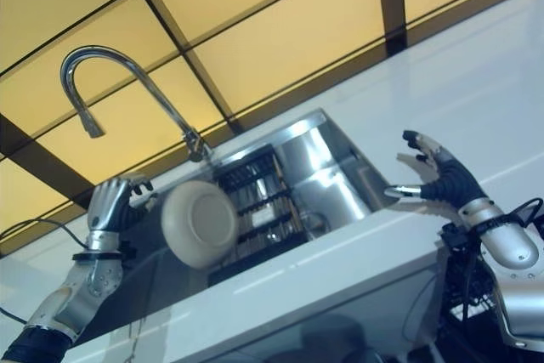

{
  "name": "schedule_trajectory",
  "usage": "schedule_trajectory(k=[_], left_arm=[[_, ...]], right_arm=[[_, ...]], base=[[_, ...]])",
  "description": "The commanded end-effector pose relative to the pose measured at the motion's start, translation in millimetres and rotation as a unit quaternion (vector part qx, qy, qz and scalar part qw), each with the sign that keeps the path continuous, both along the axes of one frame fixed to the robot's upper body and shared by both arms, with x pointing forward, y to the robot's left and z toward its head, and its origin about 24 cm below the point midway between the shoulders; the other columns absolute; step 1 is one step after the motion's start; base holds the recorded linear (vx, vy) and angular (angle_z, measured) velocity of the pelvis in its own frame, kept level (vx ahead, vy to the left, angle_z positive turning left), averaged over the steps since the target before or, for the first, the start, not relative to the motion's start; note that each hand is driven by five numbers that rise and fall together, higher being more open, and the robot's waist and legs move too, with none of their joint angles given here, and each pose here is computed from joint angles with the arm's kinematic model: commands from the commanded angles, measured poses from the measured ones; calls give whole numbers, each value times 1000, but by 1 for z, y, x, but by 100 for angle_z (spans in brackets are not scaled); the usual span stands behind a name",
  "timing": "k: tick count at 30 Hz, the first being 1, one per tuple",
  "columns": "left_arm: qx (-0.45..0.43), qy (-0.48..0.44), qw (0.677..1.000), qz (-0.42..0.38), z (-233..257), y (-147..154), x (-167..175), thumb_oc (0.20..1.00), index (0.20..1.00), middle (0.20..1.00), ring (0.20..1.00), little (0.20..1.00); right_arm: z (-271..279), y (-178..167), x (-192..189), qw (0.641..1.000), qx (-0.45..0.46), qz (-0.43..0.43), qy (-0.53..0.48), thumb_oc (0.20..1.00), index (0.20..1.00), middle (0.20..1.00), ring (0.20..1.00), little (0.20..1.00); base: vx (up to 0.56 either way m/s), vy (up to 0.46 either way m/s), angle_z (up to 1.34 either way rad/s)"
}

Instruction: Pick up plates and place into dishwasher.

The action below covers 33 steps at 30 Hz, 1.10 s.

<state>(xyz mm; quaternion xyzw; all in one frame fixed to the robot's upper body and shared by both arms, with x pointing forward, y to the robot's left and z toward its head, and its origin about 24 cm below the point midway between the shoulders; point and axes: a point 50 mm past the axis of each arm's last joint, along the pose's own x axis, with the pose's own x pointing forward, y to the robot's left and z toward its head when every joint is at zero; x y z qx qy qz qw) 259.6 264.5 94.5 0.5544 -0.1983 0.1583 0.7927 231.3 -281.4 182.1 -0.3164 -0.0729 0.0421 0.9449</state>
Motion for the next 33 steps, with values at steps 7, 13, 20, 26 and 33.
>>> schedule_trajectory(k=[7,13,20,26,33], left_arm=[[20,-32,999,18,38,29,-10,200,200,200,200,200],[25,-26,999,8,34,28,-13,200,200,200,200,200],[148,-45,988,-22,41,20,-13,1000,1000,1000,1000,1000],[186,-5,980,-74,35,5,-3,1000,1000,1000,1000,1000],[141,91,972,-163,11,-29,10,1000,1000,1000,1000,1000]], right_arm=[[0,11,-3,999,29,24,-26,1000,1000,1000,1000,1000],[-6,11,-1,999,35,14,-18,1000,1000,1000,1000,1000],[-11,9,2,999,40,8,-14,1000,1000,1000,1000,1000],[-7,10,7,999,33,17,-3,1000,1000,1000,1000,1000],[-5,13,15,1000,17,18,8,1000,1000,1000,1000,1000]], base=[[-9,-43,12],[7,-22,5],[10,-29,-1],[47,2,-2],[52,5,-2]])
